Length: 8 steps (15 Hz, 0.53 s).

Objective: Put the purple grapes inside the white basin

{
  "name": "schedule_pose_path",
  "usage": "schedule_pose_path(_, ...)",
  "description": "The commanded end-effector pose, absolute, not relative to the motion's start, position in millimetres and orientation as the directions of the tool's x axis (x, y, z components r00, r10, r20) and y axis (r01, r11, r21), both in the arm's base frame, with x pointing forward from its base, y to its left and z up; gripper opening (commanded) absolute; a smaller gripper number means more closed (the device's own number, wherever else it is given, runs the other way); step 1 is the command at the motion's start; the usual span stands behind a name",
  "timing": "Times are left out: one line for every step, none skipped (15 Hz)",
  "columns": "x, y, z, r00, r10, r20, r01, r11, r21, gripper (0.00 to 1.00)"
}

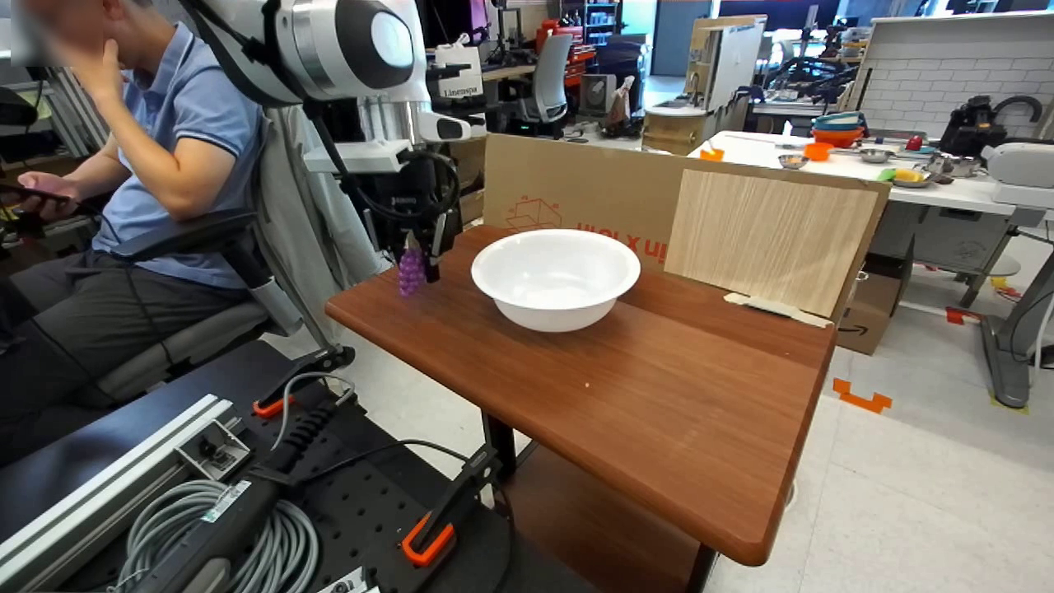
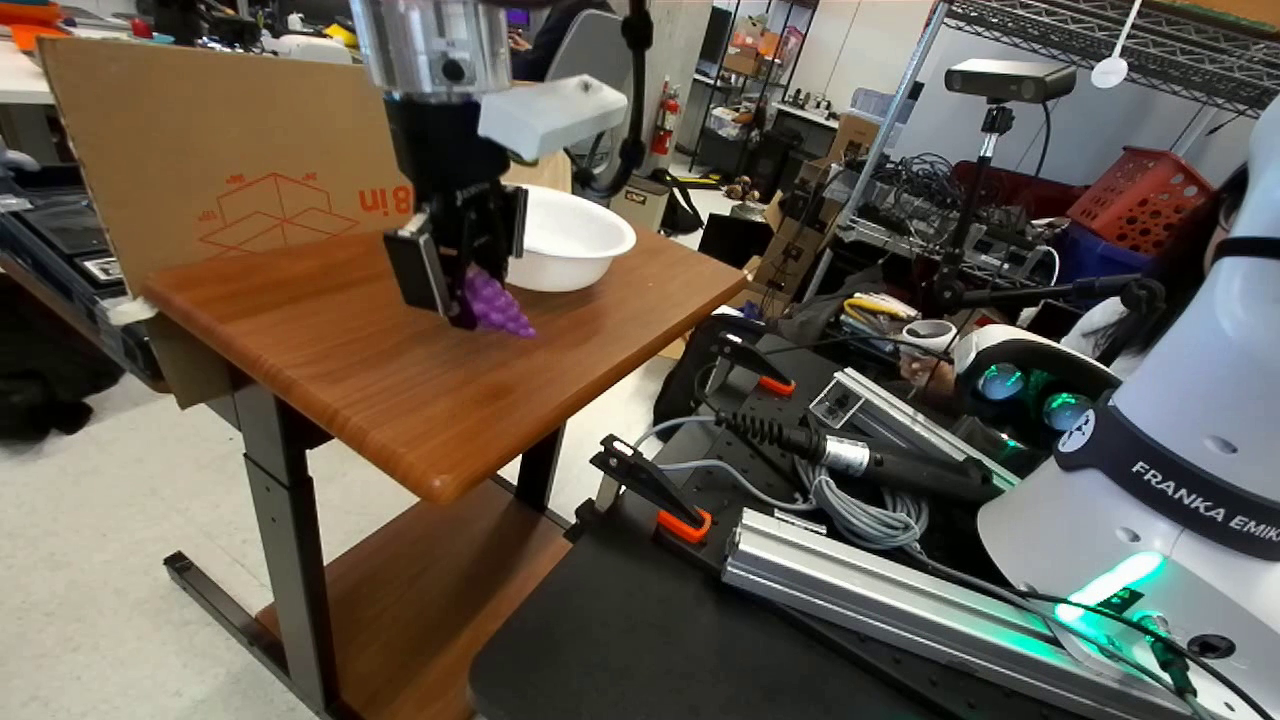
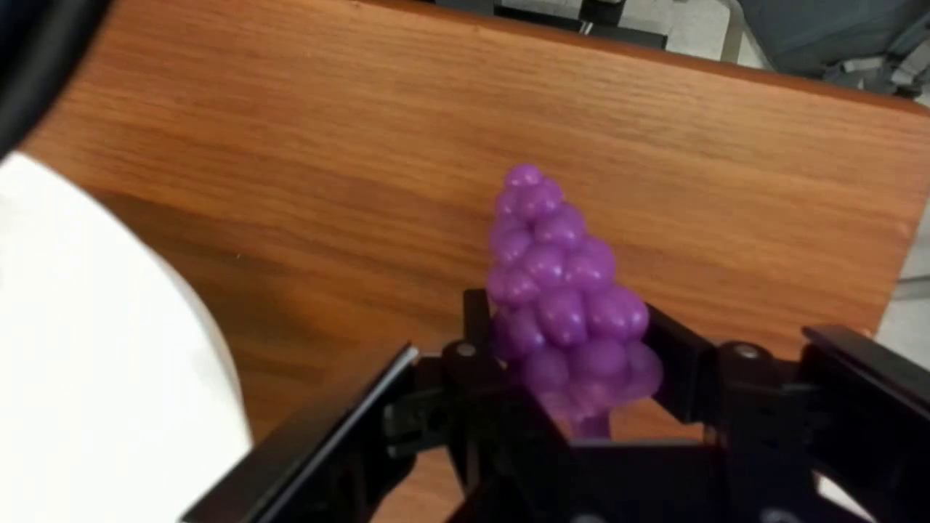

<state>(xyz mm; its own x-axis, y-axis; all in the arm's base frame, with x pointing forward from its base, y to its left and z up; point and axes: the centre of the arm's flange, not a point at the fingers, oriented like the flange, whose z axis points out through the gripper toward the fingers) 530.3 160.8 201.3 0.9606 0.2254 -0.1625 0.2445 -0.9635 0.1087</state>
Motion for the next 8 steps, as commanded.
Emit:
schedule_pose_path(525.8,128.2,288.7,0.987,0.159,-0.011,0.159,-0.985,0.063,0.20)
schedule_pose_path(531.6,115.0,308.8,0.992,0.124,0.028,0.122,-0.990,0.064,0.20)
schedule_pose_path(538.0,98.7,326.9,0.995,0.090,0.053,0.087,-0.995,0.052,0.20)
schedule_pose_path(544.3,82.0,338.3,0.996,0.045,0.074,0.041,-0.997,0.058,0.20)
schedule_pose_path(551.6,65.2,346.7,0.996,-0.001,0.087,-0.006,-0.998,0.056,0.20)
schedule_pose_path(556.8,48.6,350.5,0.995,-0.044,0.089,-0.048,-0.998,0.050,0.20)
schedule_pose_path(559.5,34.6,352.5,0.993,-0.081,0.085,-0.084,-0.996,0.033,0.20)
schedule_pose_path(562.5,21.8,349.7,0.989,-0.121,0.083,-0.123,-0.992,0.028,0.20)
